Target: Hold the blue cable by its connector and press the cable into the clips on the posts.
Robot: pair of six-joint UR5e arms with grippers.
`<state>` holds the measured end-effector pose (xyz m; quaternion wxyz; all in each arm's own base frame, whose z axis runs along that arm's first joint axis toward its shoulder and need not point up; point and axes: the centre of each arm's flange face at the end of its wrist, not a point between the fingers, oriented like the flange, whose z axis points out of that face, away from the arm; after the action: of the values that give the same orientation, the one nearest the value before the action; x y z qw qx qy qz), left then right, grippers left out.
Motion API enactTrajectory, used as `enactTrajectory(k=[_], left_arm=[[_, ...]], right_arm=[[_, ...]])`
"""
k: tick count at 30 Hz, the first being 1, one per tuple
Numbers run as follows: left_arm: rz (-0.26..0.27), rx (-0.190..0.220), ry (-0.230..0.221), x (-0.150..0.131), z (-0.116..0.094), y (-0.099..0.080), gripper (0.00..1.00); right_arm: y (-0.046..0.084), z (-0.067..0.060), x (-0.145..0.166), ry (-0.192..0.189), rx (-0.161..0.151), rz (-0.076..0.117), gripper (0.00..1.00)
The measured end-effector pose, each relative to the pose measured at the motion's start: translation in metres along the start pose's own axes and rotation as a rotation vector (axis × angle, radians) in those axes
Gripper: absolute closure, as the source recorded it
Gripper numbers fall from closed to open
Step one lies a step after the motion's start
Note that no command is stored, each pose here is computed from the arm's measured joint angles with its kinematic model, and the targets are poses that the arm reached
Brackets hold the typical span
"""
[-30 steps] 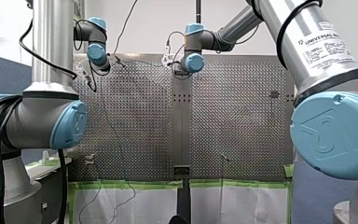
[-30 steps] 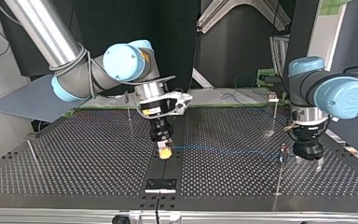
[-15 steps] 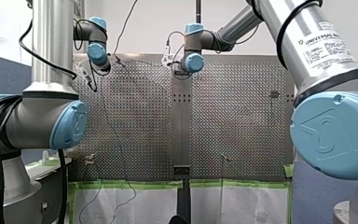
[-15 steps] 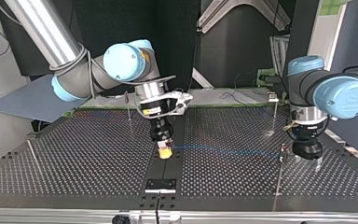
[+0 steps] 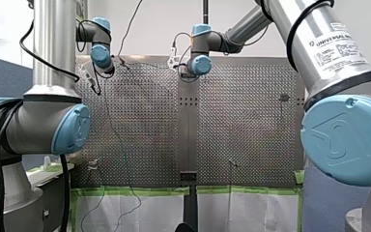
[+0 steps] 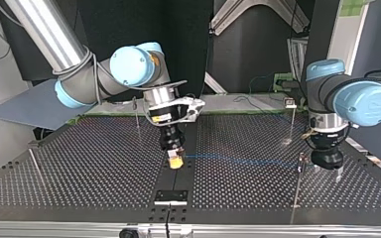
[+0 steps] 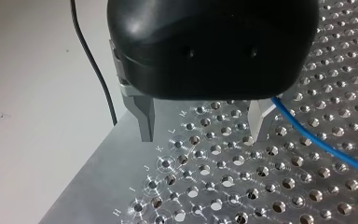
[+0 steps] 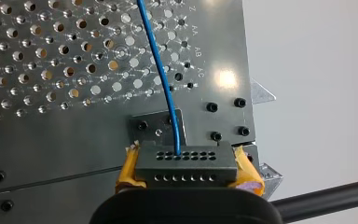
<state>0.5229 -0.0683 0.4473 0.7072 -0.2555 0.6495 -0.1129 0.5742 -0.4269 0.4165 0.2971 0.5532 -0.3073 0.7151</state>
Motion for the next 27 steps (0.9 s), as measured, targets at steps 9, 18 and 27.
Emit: enactTrajectory(k=[9,18,27], left_arm=[[-0.008,0.001,0.000,0.000,0.000,0.000,0.00],[-0.007,-0.009,0.023,0.003,-0.006,0.000,0.00],[-0.028,0.016,-0.012,-0.002,-0.028,-0.001,0.00]], right_arm=[[0.000,0.000,0.000,-0.001,0.000,0.002,1.00],[0.000,0.000,0.000,-0.001,-0.001,0.003,1.00],[0.000,0.000,0.000,-0.001,0.000,0.001,1.00]])
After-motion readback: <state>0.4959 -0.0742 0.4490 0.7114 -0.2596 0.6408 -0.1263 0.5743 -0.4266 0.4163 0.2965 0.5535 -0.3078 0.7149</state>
